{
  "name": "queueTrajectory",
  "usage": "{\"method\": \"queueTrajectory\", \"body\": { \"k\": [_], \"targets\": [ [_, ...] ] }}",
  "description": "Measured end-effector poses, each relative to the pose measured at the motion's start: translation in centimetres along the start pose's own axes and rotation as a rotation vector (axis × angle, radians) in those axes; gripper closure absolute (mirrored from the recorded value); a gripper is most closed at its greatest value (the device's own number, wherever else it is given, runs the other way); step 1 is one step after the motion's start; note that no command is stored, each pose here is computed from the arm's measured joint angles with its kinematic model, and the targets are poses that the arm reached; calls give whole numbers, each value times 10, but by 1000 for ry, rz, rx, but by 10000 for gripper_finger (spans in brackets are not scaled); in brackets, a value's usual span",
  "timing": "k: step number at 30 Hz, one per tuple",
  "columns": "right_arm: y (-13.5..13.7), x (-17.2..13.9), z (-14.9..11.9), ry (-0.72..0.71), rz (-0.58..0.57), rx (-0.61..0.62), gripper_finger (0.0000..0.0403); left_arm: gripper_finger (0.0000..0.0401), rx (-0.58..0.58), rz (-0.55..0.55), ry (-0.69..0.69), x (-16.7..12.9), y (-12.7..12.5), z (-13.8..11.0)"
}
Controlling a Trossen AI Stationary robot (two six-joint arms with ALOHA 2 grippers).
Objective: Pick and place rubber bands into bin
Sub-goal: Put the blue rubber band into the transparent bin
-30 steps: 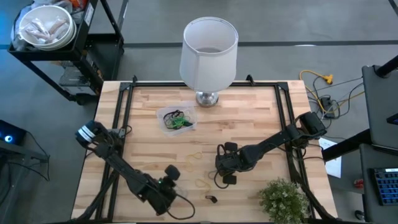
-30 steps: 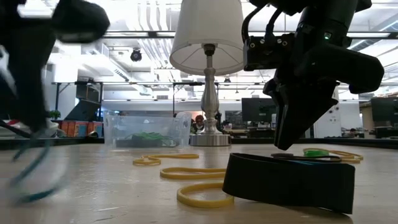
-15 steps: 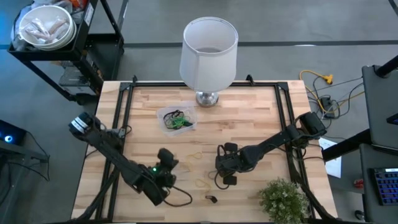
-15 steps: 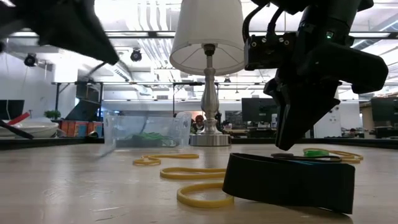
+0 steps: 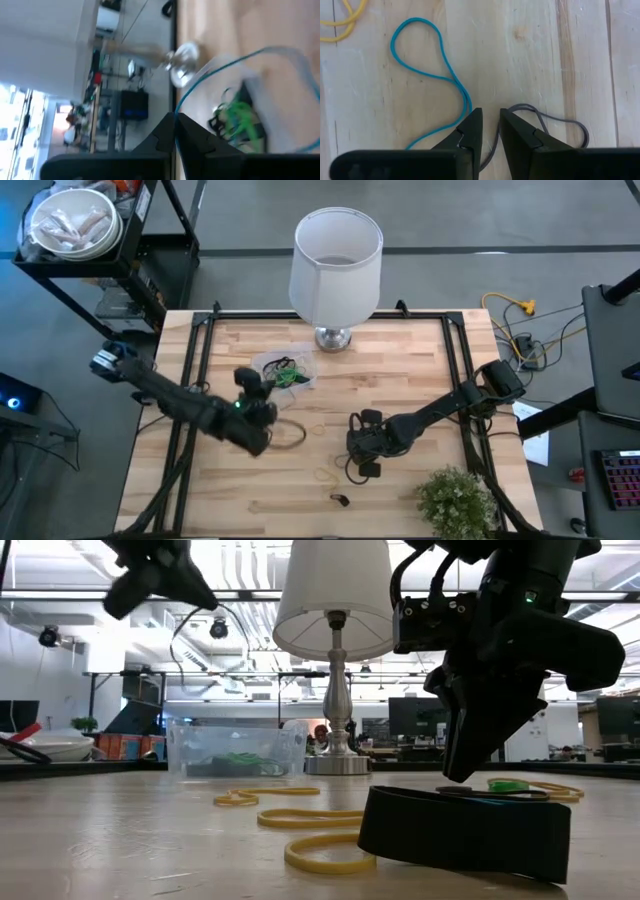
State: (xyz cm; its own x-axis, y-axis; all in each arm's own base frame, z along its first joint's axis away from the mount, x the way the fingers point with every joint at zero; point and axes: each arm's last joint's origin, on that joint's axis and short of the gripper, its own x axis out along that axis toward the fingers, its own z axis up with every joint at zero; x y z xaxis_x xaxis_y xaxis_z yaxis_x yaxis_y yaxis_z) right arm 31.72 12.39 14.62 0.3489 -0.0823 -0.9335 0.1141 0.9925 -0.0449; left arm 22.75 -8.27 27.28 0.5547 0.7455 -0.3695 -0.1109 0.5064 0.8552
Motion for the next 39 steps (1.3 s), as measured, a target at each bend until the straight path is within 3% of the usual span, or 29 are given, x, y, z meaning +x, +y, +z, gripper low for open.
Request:
{"method": "queueTrajectory", "body": {
  "k": [7,17,25,39],
  "targets": [
    [0,0,0,1,-1,-2,340,401,-59,25,115,27,21,-27],
    [0,2,-1,-6,3,-2,344,401,-89,-80,47,63,10,-40],
    [0,3,-2,-5,2,-2,344,401,-114,-107,90,90,8,-52],
    [0,3,-2,-8,4,-1,342,401,-131,-134,94,97,5,-56]
  ]
}}
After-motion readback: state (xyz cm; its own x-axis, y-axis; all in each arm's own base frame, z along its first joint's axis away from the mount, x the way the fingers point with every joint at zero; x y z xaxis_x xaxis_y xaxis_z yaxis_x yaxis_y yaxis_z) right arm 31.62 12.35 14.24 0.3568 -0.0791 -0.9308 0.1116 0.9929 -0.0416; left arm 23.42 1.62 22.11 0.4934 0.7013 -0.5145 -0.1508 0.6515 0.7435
